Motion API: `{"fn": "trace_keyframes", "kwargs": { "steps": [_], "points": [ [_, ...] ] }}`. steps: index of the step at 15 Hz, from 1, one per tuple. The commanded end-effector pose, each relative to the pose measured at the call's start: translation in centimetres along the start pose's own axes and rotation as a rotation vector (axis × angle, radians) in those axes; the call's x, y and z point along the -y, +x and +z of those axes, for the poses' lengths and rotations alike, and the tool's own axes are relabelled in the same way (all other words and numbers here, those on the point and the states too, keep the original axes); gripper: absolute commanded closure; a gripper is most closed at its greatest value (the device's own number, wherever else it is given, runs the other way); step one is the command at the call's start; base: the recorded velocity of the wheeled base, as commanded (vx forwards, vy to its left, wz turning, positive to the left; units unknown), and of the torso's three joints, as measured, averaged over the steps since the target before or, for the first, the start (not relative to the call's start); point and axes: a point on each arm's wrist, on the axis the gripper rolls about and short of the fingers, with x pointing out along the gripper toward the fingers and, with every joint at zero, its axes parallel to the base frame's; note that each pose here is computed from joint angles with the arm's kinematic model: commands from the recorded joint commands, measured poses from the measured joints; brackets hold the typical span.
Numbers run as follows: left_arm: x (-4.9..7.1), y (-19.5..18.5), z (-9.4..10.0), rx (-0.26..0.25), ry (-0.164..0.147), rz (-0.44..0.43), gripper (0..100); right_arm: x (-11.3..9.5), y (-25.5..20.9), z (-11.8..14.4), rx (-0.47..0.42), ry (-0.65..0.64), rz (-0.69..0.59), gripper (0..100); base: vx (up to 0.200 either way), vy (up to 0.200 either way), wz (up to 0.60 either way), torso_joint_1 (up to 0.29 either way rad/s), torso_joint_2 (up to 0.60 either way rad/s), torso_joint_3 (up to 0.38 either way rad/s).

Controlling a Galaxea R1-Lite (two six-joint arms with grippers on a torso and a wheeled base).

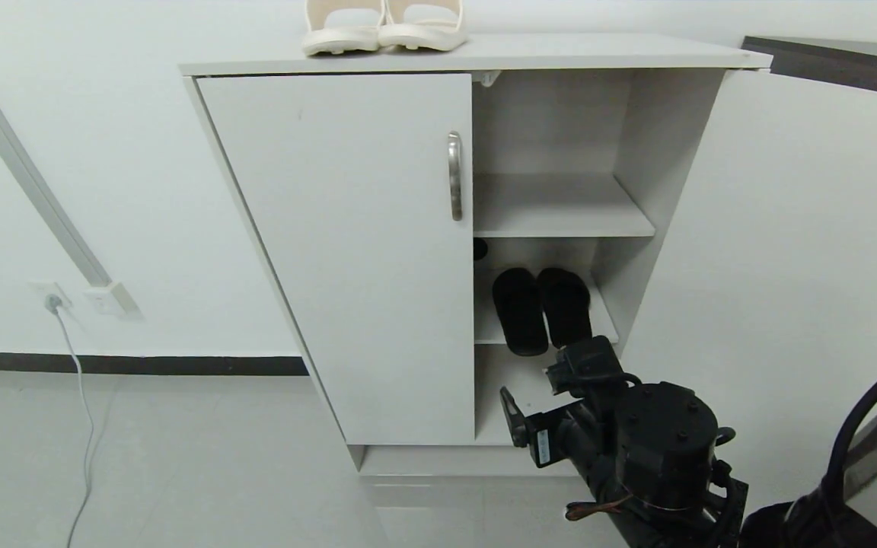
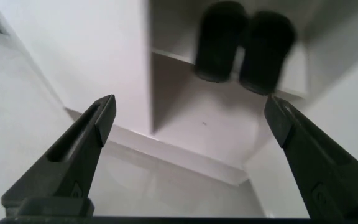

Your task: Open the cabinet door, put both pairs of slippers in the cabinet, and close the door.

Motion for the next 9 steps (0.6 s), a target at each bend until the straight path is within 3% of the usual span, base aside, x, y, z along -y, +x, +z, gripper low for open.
{"fn": "trace_keyframes", "kwargs": {
  "steps": [1, 9],
  "points": [
    [0.00, 0.01, 0.00, -0.002, 0.000, 0.001, 100, 0.06, 0.04, -0.11, -0.004, -0.003, -0.003, 0, 0.000, 0.200, 0.00, -0.002, 0.00, -0.007],
    [0.01, 0.01, 0.00, -0.002, 0.000, -0.001, 100, 0.40, 0.25, -0.10, -0.004, -0.001, -0.015, 0, 0.000, 0.200, 0.00, 0.002, 0.00, 0.002]
  ]
}}
